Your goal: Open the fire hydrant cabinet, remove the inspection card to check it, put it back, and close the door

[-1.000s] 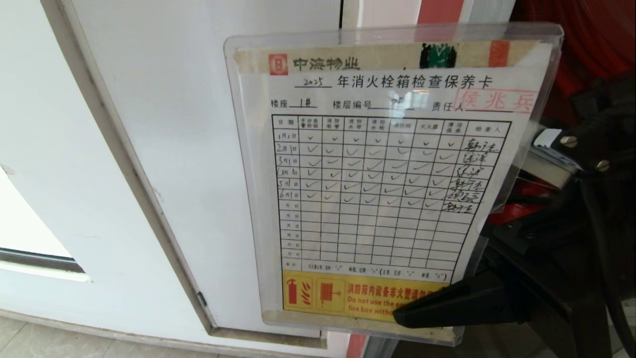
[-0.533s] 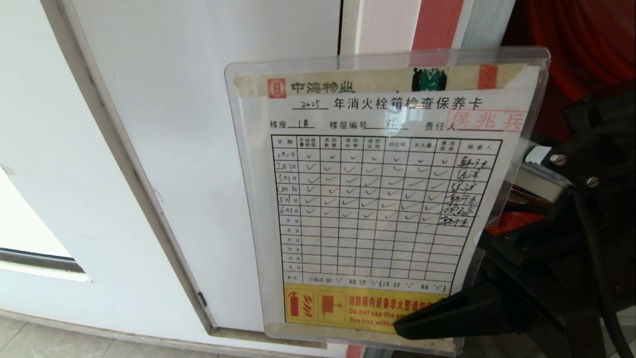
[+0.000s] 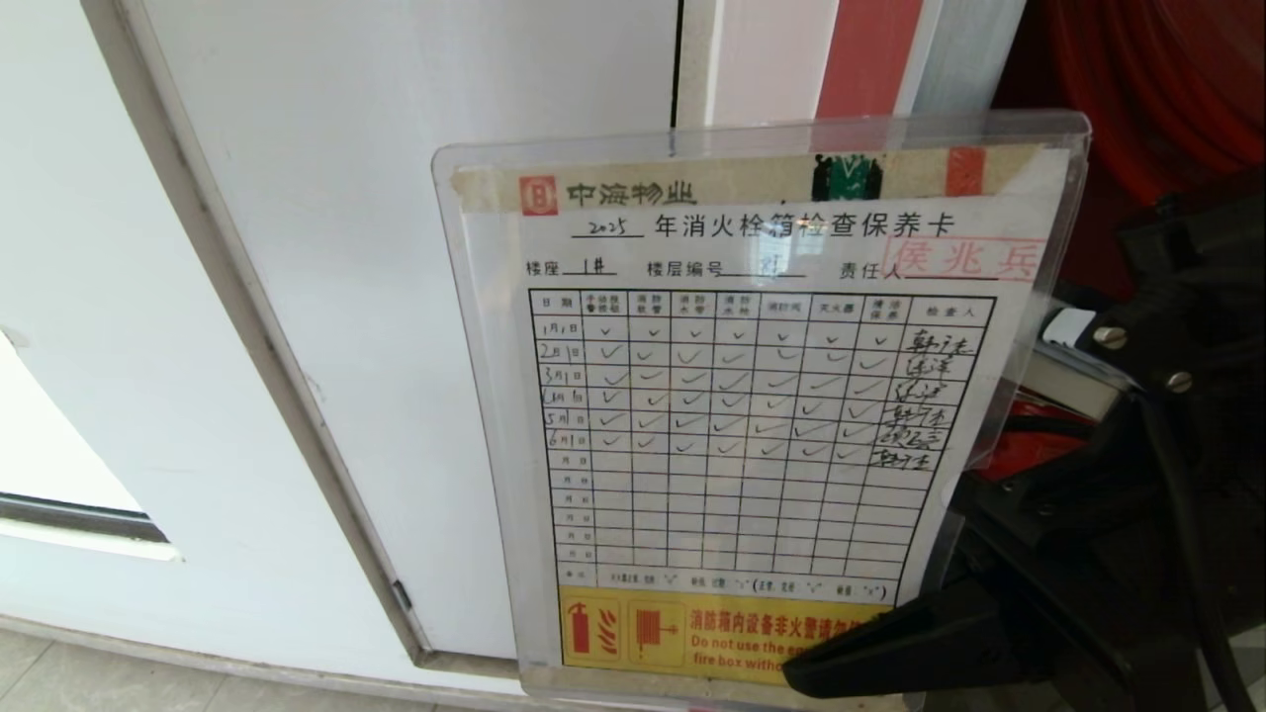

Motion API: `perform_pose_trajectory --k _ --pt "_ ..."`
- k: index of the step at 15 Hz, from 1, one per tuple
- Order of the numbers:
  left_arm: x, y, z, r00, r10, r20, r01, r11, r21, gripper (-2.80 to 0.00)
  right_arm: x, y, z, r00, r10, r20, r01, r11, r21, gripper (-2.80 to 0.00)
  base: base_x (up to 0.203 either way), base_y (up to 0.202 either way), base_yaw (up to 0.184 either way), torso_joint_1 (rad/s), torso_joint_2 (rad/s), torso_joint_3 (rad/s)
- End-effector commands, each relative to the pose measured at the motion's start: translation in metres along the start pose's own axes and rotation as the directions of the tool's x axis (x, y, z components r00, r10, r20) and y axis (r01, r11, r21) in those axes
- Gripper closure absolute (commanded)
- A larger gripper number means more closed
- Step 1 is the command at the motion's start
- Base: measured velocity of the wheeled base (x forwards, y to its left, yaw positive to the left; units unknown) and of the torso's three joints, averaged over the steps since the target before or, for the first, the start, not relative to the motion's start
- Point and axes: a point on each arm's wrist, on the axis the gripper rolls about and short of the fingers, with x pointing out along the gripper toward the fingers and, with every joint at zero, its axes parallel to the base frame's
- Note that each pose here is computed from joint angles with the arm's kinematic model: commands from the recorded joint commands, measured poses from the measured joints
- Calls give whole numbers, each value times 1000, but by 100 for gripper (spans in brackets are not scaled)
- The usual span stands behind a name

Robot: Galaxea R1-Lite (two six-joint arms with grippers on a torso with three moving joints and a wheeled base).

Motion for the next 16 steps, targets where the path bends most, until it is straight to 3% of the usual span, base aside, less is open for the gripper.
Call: perform_pose_trajectory --k 1,9,16 --pt "0 0 0 1000 1 -2 -1 1000 0 0 0 2 2 1000 11 7 -12 999 34 0 0 0 0 0 0 0" --pt "0 0 0 1000 0 -1 0 1000 0 0 -5 10 6 999 30 41 -38 978 207 0 0 0 0 0 0 0" --pt "0 0 0 1000 0 -1 0 1000 0 0 -10 19 1 998 44 43 -52 978 202 0 0 0 0 0 0 0"
